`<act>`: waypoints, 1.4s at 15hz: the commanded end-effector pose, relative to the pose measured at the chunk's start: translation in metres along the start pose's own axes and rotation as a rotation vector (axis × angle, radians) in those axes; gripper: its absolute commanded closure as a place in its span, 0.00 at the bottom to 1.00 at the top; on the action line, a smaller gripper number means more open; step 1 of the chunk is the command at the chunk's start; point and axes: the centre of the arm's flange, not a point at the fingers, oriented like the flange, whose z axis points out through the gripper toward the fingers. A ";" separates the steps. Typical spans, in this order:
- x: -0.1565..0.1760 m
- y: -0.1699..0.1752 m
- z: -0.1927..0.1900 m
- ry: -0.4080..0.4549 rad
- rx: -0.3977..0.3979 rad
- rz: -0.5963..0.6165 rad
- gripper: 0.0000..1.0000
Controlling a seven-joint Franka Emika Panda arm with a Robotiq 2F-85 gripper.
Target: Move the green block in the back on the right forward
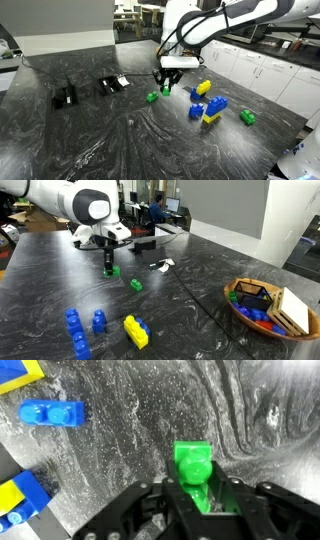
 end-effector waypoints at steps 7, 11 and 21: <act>-0.086 0.000 0.048 -0.088 0.050 -0.533 0.90; -0.102 0.004 0.073 -0.165 0.059 -0.757 0.90; -0.111 0.016 0.100 -0.285 0.054 -1.176 0.71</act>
